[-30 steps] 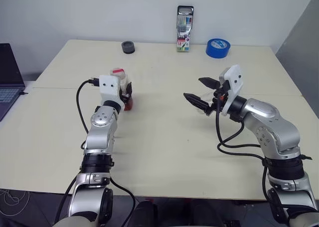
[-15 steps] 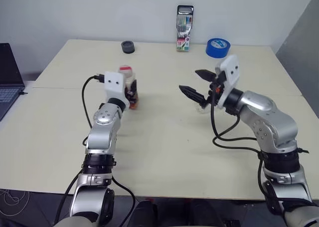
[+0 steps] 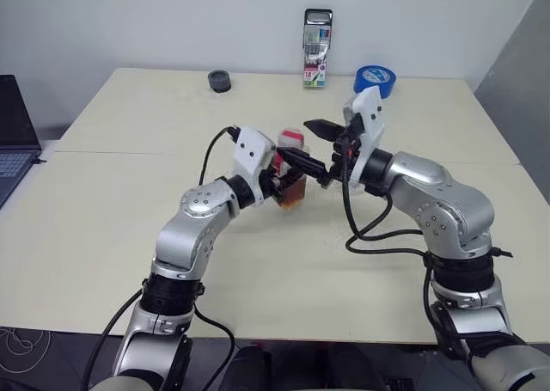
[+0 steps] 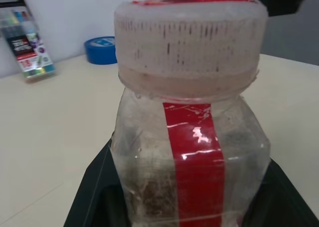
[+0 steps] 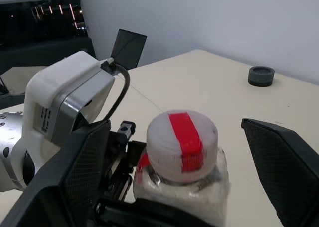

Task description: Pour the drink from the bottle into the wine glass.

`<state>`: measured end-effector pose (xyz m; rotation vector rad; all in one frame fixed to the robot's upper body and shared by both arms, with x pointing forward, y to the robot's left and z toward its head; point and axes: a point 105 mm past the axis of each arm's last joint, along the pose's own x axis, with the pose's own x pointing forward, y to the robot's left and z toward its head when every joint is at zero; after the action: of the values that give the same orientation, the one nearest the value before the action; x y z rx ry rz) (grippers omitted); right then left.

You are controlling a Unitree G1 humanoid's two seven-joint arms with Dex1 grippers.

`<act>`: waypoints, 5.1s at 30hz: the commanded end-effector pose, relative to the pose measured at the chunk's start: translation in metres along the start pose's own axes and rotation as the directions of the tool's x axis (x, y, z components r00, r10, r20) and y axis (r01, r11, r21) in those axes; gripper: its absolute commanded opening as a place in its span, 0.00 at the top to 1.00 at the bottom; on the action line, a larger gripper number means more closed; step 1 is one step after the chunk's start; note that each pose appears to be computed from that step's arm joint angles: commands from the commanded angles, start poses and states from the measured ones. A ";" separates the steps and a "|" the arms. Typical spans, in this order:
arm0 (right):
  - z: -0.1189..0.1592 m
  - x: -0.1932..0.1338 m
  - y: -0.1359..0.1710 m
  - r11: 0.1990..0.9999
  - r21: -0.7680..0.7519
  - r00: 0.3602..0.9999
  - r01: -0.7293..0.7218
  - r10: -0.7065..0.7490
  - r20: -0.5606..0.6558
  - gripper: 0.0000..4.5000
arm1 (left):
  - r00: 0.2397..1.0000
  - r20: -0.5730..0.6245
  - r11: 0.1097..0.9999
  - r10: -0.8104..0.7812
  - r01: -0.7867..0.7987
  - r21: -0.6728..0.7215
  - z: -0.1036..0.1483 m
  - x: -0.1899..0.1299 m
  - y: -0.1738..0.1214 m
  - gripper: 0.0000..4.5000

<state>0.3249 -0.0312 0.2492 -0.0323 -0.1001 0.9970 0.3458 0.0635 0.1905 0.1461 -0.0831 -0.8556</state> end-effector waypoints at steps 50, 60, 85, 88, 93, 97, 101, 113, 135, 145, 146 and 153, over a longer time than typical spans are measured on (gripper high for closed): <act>0.020 -0.002 0.008 0.997 0.023 0.995 -0.074 0.072 0.065 0.10 | 0.995 0.094 0.999 -0.030 0.026 0.048 0.028 0.000 -0.003 0.58; 0.015 -0.001 0.009 0.996 0.034 0.996 -0.077 0.075 0.053 0.14 | 0.995 0.096 0.999 -0.028 0.023 0.049 0.029 0.000 -0.003 0.58; 0.024 0.002 0.005 0.995 -0.042 0.993 -0.086 0.089 0.073 0.73 | 0.994 0.102 0.998 -0.031 0.026 0.052 0.033 -0.002 0.000 0.58; 0.019 0.002 0.003 0.995 -0.064 0.996 -0.074 0.078 0.053 0.51 | 0.994 0.102 0.998 -0.032 0.026 0.055 0.033 -0.001 0.000 0.58; 0.014 0.002 0.002 0.995 -0.072 0.997 -0.065 0.067 0.028 0.11 | 0.993 0.108 0.998 -0.038 0.033 0.054 0.034 0.000 -0.002 0.58; 0.013 0.002 0.002 0.996 -0.059 0.998 -0.061 0.063 0.028 0.03 | 0.993 0.110 0.998 -0.042 0.036 0.051 0.034 0.001 -0.004 0.58; 0.017 0.002 0.002 0.998 -0.041 0.997 -0.055 0.057 0.048 0.03 | 0.993 0.113 0.998 -0.047 0.041 0.047 0.034 0.002 -0.007 0.58; 0.019 0.004 0.002 0.998 -0.027 0.996 -0.051 0.052 0.070 0.39 | 0.993 0.108 0.998 -0.039 0.034 0.049 0.033 0.000 -0.004 0.58; 0.051 -0.008 0.035 0.812 -0.066 0.812 -0.580 0.583 0.022 0.59 | 0.888 0.115 0.895 -0.445 0.436 0.098 0.070 -0.037 -0.051 0.58; 0.051 -0.011 0.021 0.843 -0.064 0.844 -0.534 0.536 0.007 0.21 | 0.884 0.067 0.883 -0.462 0.452 0.126 0.069 -0.046 -0.039 0.58; 0.050 -0.013 0.020 0.855 -0.067 0.857 -0.514 0.516 0.001 0.14 | 0.887 0.062 0.885 -0.458 0.448 0.129 0.068 -0.046 -0.038 0.58; 0.048 -0.026 0.023 0.945 -0.099 0.949 -0.311 0.314 0.015 0.01 | 0.920 0.066 0.919 -0.386 0.377 0.114 0.058 -0.042 -0.027 0.58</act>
<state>0.2943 -0.0393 0.2744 -0.1051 -0.0836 1.3582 0.2891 0.0700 0.2341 0.1980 -0.1245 -1.2829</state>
